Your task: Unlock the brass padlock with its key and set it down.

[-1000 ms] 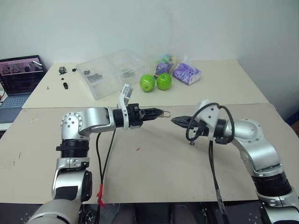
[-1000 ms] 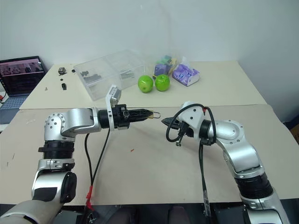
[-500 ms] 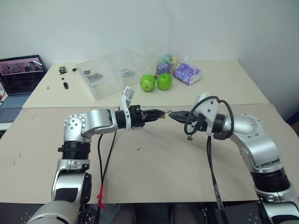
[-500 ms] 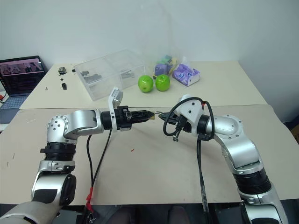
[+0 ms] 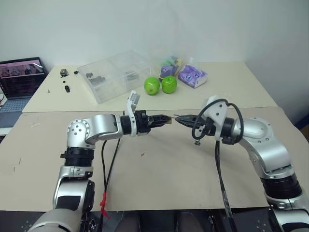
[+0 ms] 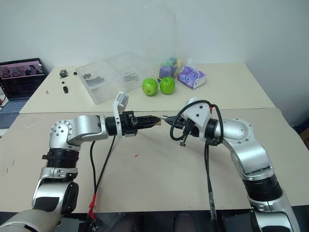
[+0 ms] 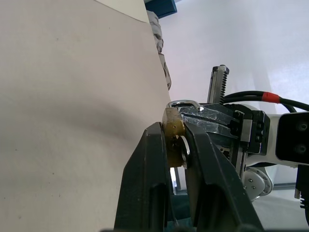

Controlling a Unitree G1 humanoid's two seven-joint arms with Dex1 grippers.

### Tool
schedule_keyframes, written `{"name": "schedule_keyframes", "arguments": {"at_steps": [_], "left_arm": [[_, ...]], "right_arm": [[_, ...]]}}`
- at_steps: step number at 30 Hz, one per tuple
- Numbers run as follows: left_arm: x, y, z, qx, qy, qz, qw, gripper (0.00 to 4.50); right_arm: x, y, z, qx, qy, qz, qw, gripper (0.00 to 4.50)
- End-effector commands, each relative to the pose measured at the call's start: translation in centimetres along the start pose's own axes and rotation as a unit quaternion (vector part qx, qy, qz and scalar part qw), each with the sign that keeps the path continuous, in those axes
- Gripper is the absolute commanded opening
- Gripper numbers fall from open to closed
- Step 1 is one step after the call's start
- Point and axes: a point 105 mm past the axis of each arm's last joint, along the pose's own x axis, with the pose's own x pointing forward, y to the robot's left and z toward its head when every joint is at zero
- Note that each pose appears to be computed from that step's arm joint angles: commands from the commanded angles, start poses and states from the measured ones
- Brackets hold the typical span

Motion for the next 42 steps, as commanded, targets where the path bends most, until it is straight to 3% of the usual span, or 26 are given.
{"name": "schedule_keyframes", "arguments": {"at_steps": [1,15,29,33,42], "left_arm": [[-0.3,-1.3,0.0,0.017,-0.005,-0.024,1.000,0.03],[-0.3,-1.0,-0.3,0.016,-0.010,-0.019,1.000,0.03],[-3.2,1.6,0.3,0.060,0.024,0.055,0.996,0.03],[-4.1,2.8,-1.2,0.077,0.065,0.071,0.992,0.03],[-5.5,3.3,-3.3,0.082,0.124,0.051,0.988,0.03]], "right_arm": [[-0.7,-1.0,1.3,-0.025,-0.017,-0.012,0.999,0.03],[-0.5,-1.5,1.1,-0.033,-0.010,-0.001,0.999,0.03],[-3.4,-1.0,-1.0,-0.029,0.052,0.016,0.998,0.03],[-3.4,-0.3,-0.9,0.004,0.043,0.031,0.999,1.08],[-3.4,0.3,0.2,0.051,0.014,0.040,0.998,4.14]]}}
